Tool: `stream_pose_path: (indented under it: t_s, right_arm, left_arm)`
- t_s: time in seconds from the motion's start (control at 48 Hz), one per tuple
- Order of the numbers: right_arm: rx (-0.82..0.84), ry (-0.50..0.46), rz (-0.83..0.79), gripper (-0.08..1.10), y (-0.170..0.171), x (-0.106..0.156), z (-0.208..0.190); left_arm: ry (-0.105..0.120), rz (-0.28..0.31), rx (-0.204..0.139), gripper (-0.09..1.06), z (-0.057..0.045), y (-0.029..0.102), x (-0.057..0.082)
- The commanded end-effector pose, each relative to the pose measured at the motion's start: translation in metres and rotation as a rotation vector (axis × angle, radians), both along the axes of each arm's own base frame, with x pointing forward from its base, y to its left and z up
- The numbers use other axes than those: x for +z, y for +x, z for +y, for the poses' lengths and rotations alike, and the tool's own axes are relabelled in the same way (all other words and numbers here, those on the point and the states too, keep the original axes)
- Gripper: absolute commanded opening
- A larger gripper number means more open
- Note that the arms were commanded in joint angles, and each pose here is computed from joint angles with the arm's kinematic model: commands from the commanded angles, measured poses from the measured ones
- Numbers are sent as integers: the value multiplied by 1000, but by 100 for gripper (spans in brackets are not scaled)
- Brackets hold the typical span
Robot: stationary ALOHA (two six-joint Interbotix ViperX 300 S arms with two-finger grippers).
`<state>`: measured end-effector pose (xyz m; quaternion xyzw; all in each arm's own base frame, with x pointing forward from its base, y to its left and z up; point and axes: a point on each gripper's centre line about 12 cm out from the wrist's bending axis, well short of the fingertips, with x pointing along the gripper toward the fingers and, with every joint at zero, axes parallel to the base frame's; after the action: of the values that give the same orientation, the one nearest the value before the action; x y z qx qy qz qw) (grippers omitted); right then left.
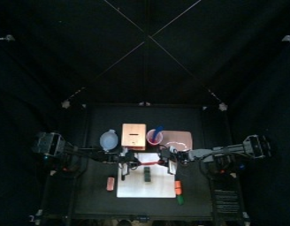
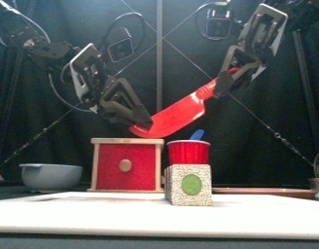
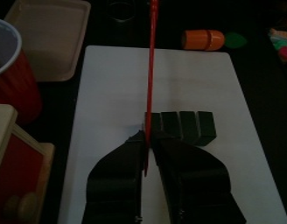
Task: Place sushi on board then cut the sushi with the knife then place the pieces on the plate
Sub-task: Cut the sushi into 4 pieces
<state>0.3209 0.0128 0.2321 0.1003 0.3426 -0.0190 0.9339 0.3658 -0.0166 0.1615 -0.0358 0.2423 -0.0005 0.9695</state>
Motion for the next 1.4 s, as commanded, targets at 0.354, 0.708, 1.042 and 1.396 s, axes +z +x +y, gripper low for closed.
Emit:
stream_pose_path:
  t_s: [0.354,0.708,1.042,1.396]
  right_arm:
    - [-26,68,78,51,1,-25,6]
    - [-27,96,138,51,1,-44,13]
    - [-37,108,180,51,3,-57,13]
    - [-44,105,206,51,6,-66,12]
  left_arm:
    - [-2,-12,-19,52,-8,6,3]
    - [-13,19,-50,52,-24,7,-8]
    - [-33,49,-48,52,-31,7,-17]
    - [-31,44,-45,52,-29,9,-16]
